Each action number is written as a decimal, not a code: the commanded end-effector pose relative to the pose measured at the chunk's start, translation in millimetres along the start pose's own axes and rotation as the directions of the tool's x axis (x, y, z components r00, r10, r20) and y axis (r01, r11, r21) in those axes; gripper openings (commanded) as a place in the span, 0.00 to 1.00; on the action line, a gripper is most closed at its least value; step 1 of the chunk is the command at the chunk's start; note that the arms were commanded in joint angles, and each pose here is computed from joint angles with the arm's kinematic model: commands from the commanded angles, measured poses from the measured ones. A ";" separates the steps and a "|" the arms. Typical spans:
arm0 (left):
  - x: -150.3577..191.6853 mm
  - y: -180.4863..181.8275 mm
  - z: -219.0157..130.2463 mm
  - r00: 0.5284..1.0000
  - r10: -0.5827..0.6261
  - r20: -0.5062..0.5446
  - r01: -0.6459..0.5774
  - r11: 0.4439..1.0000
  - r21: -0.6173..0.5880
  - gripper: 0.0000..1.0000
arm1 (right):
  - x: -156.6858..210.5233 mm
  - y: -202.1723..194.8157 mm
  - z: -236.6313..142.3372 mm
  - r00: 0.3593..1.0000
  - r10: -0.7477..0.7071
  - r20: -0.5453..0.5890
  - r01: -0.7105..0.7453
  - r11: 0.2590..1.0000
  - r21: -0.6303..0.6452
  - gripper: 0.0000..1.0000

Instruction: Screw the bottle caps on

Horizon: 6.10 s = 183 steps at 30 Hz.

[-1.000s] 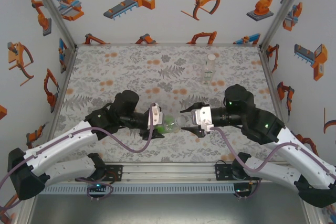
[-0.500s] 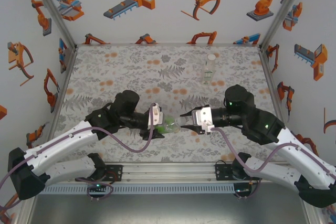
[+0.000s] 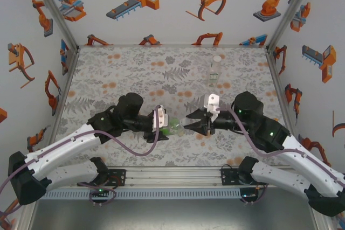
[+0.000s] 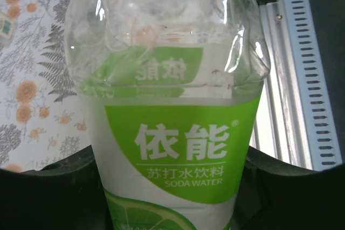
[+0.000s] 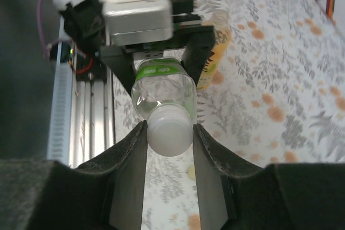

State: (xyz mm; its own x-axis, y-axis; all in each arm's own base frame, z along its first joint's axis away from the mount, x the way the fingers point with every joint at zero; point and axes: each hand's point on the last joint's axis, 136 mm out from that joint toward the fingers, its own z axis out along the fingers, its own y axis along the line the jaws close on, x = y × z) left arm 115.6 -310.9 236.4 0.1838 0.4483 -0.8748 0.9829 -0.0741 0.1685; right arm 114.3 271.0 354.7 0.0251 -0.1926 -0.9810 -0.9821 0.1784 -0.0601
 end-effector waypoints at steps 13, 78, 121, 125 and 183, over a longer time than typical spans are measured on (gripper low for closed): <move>-20.0 37.6 10.2 0.998 0.055 0.038 -0.049 0.987 -0.153 0.00 | 65.4 -73.8 -9.1 0.299 0.896 0.328 -0.914 0.169 0.370 0.00; -34.1 -14.7 -2.0 0.992 0.001 0.126 -0.008 0.999 0.052 0.00 | -18.4 40.4 -15.7 0.867 -0.493 0.071 0.496 0.841 -0.215 0.30; -35.2 31.9 24.9 0.993 0.041 0.108 -0.029 0.993 -0.116 0.00 | -15.7 -55.3 -60.1 0.804 0.546 0.235 -0.594 0.718 0.363 0.62; -37.7 17.8 22.6 0.991 0.040 0.127 -0.035 0.998 -0.045 0.00 | -33.5 -25.9 -60.3 0.948 0.297 0.112 -0.317 0.912 0.261 0.61; -49.0 -2.4 19.4 0.980 0.043 0.194 -0.051 0.998 0.038 0.00 | -11.0 -26.8 -18.1 0.964 0.261 0.043 -0.264 0.946 0.187 0.00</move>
State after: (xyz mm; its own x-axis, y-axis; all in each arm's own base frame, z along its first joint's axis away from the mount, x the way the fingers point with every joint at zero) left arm 99.0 -344.0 242.6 0.1559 0.3553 -0.9217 0.9806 -0.1679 0.1011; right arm 107.6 251.8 361.8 -0.0252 -0.2419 -0.9700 -0.9753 0.2188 -0.0292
